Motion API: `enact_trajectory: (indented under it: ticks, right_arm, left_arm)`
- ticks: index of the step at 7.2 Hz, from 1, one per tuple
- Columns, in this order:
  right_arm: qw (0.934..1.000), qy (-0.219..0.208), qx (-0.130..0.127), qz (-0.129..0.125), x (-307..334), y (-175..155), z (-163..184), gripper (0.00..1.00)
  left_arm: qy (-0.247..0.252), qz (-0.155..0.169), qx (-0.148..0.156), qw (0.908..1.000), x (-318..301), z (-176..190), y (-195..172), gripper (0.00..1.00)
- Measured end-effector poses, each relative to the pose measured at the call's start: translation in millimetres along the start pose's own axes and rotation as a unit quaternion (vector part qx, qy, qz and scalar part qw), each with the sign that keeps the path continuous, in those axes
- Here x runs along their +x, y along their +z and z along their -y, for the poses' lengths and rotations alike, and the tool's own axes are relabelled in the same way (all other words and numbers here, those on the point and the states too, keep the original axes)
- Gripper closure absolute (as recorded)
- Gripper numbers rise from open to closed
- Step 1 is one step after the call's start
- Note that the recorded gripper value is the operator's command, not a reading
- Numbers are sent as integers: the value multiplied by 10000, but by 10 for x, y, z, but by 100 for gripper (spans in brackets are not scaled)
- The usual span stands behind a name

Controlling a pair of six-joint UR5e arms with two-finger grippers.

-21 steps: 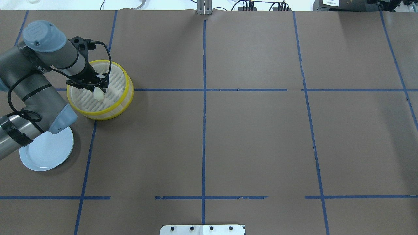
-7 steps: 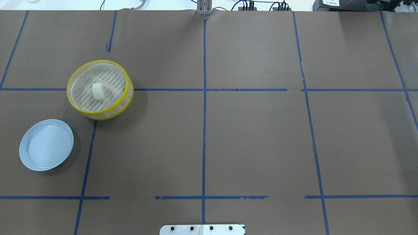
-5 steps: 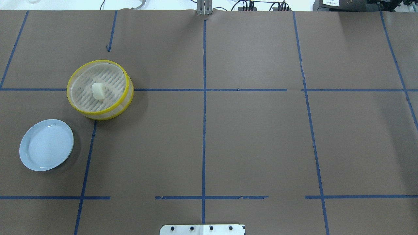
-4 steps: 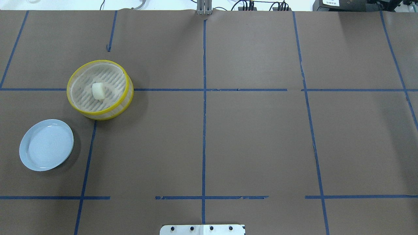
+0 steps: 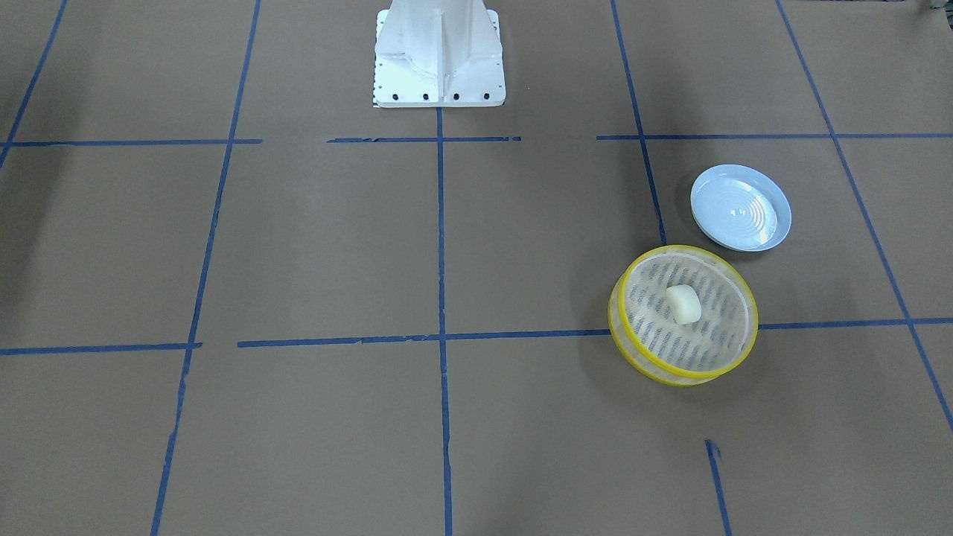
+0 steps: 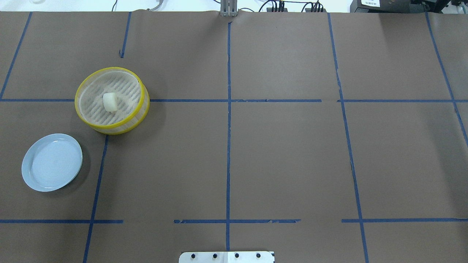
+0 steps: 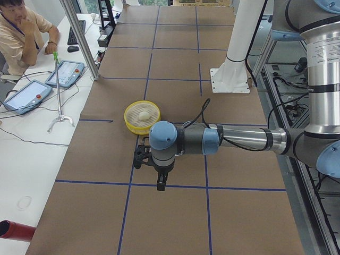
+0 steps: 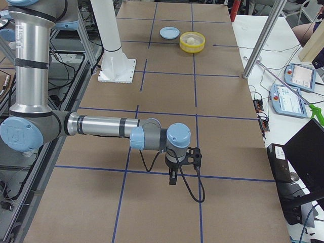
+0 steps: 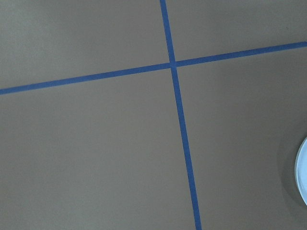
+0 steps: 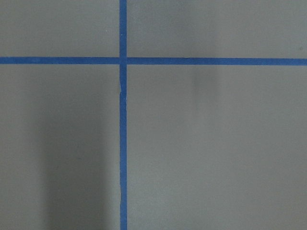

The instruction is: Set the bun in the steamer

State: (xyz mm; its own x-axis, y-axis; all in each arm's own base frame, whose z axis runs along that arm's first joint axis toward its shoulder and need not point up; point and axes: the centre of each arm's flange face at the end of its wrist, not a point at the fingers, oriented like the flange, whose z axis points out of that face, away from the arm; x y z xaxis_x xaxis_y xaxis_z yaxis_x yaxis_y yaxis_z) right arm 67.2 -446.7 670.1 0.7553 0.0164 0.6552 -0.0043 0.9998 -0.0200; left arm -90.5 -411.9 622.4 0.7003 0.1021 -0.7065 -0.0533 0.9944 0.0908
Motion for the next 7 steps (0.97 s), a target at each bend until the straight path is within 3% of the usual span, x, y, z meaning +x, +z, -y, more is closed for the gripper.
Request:
enact_trajectory:
  ticks: [4,7]
  right_arm:
    - [10000,0,0,0,0,0,0,0]
    - [10000,0,0,0,0,0,0,0]
  left_arm:
    - [125,16,123,9998,23,47,-27,0]
    - [628,97,604,9962,8,169,-26,0]
